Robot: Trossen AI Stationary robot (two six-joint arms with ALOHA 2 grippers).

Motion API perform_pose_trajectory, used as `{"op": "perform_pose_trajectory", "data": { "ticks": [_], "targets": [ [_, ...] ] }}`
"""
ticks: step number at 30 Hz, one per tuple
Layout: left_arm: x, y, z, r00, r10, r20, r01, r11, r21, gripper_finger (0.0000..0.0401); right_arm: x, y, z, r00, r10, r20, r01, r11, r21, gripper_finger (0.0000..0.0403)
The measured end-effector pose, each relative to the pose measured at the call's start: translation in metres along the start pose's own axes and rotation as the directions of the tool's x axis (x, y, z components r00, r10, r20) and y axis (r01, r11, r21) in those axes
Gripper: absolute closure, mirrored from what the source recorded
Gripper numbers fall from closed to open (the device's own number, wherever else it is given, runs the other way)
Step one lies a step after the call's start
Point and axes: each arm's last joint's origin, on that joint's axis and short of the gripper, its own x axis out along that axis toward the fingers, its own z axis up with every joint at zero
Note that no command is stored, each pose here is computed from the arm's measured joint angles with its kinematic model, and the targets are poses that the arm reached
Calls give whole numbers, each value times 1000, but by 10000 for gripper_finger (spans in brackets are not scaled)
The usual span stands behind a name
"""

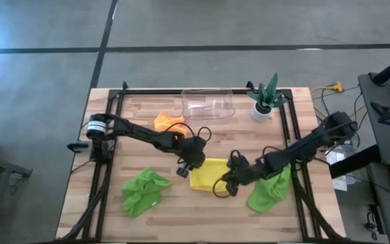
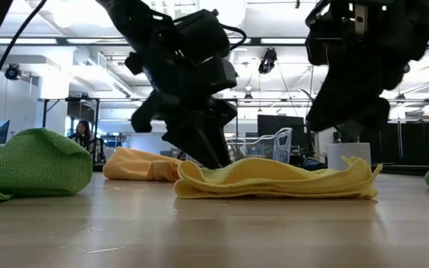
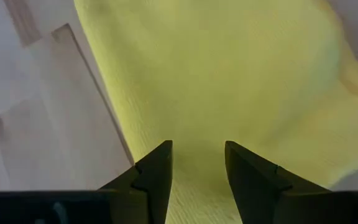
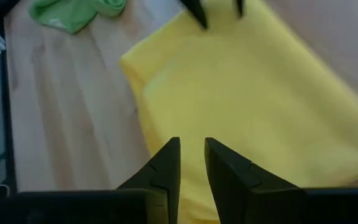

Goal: Fold microfiber towels
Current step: Fold the yellow microfiber towel

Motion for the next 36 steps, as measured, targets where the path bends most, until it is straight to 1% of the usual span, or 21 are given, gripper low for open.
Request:
{"op": "perform_pose_trajectory", "data": {
  "ticks": [3, 6, 10, 13, 16, 18, 20, 22, 26, 28, 29, 31, 34, 36],
  "targets": [
    [2, 1, -3, 1000, -5, -12, 5, 1000, -6, 269, 10, 4, -8, 1000, 20, -1, -20, 999, 38, 333],
    [4, 2, -5, 1000, -10, -24, 10, 1000, -13, 269, 19, 5, -14, 999, -14, -32, 16, 998, 59, 333],
    [4, 1, -6, 999, -25, -26, 25, 999, -29, 269, 29, 9, -16, 994, -64, -90, 68, 997, 36, 333],
    [4, -1, -8, 997, -64, -31, 62, 994, -85, 269, 33, 5, -20, 977, -156, -147, 156, 988, -12, 333],
    [5, -5, -10, 993, -119, -16, 114, 980, -165, 269, 34, 0, -20, 956, -230, -182, 220, 973, -74, 333],
    [6, -8, -9, 987, -158, 2, 155, 964, -215, 269, 35, -4, -18, 946, -261, -190, 244, 964, -108, 333],
    [6, -12, -6, 982, -189, 27, 189, 951, -244, 269, 36, -9, -14, 943, -279, -180, 255, 956, -146, 333],
    [7, -17, -1, 977, -209, 53, 215, 941, -261, 269, 37, -15, -8, 939, -303, -160, 273, 944, -186, 333],
    [8, -28, 14, 951, -262, 164, 299, 917, -264, 269, 42, -28, 9, 931, -342, -125, 306, 921, -243, 333],
    [7, -32, 20, 944, -263, 199, 311, 912, -267, 269, 42, -33, 17, 929, -351, -117, 312, 914, -259, 333],
    [4, -33, 22, 943, -259, 209, 309, 914, -263, 269, 41, -34, 21, 931, -348, -110, 311, 913, -264, 333],
    [-3, -31, 28, 950, -215, 226, 271, 928, -257, 269, 35, -31, 28, 940, -328, -90, 295, 918, -264, 333],
    [-16, -23, 31, 969, -108, 222, 166, 951, -262, 269, 25, -27, 34, 954, -293, -61, 270, 931, -246, 333],
    [-24, -17, 31, 978, -32, 206, 79, 971, -226, 269, 19, -24, 34, 961, -273, -51, 256, 942, -217, 333]
  ]
}}
